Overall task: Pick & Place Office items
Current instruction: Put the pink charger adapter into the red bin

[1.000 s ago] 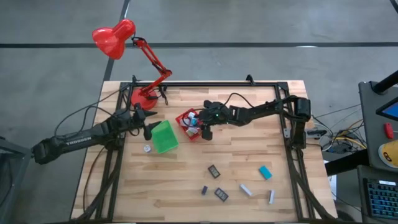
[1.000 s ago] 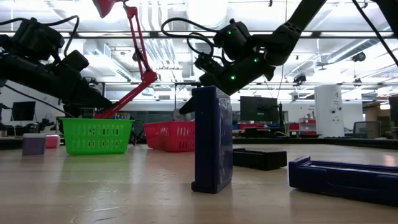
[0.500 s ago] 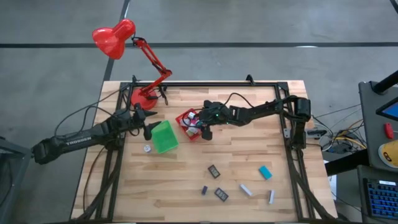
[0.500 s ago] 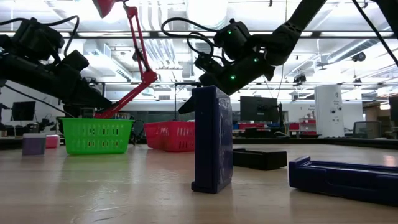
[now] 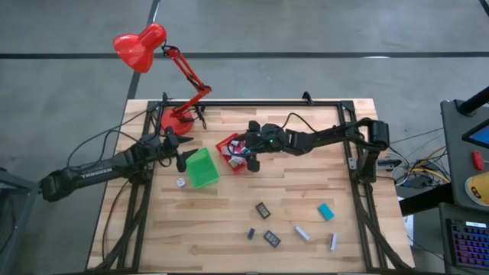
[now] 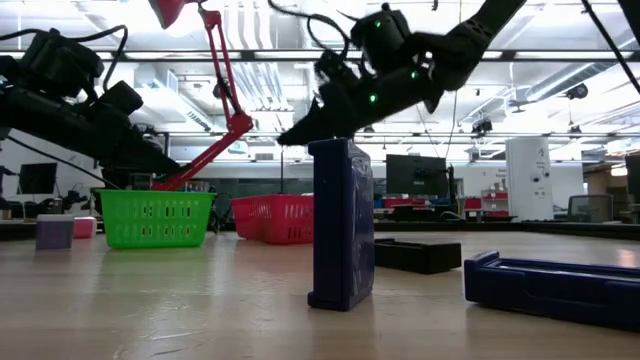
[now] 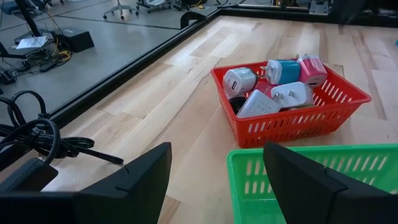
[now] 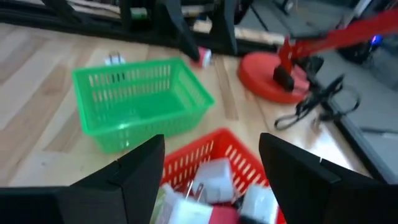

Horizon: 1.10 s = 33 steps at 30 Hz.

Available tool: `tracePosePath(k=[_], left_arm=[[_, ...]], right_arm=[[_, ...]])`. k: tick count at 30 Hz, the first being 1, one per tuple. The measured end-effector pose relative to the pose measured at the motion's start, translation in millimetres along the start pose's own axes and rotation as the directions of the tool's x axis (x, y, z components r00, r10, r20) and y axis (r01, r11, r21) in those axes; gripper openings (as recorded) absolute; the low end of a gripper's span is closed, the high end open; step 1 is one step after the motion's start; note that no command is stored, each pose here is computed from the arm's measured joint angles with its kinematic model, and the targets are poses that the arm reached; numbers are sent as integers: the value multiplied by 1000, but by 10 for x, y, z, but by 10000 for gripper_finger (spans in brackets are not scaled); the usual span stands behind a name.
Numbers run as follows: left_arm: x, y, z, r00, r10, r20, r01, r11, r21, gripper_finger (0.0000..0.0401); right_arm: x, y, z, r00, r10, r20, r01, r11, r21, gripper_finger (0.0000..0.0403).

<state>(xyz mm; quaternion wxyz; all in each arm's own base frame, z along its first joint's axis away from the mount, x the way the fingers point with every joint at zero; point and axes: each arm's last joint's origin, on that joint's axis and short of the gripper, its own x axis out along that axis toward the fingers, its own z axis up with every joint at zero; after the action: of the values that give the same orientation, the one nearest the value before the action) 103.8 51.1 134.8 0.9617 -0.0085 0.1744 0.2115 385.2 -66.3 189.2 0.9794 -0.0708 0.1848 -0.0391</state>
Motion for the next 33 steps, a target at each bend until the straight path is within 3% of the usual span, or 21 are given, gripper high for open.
tracePosePath(k=[6, 13, 21, 29, 33], left_arm=[[0, 0, 0, 1000, 0, -1, 0, 1000, 0, 257], [0, 0, -2, 1000, 0, -2, 0, 1000, 0, 257], [1, 0, -4, 1000, 0, -5, 0, 1000, 0, 257], [1, 0, -4, 1000, 0, -5, 0, 1000, 0, 257], [1, 0, -5, 1000, 0, -6, 0, 1000, 0, 257]], right_arm=[[-217, -23, 189, 999, -10, 50, 11, 1000, -21, 265], [-573, -7, 182, 998, -44, 41, 45, 999, -27, 272], [-1091, 74, -140, 989, -146, 36, 144, 988, 63, 275], [-1569, 165, -504, 972, -197, 125, 190, 979, 71, 286], [-1777, 197, -654, 964, -221, 149, 203, 971, 129, 292]])
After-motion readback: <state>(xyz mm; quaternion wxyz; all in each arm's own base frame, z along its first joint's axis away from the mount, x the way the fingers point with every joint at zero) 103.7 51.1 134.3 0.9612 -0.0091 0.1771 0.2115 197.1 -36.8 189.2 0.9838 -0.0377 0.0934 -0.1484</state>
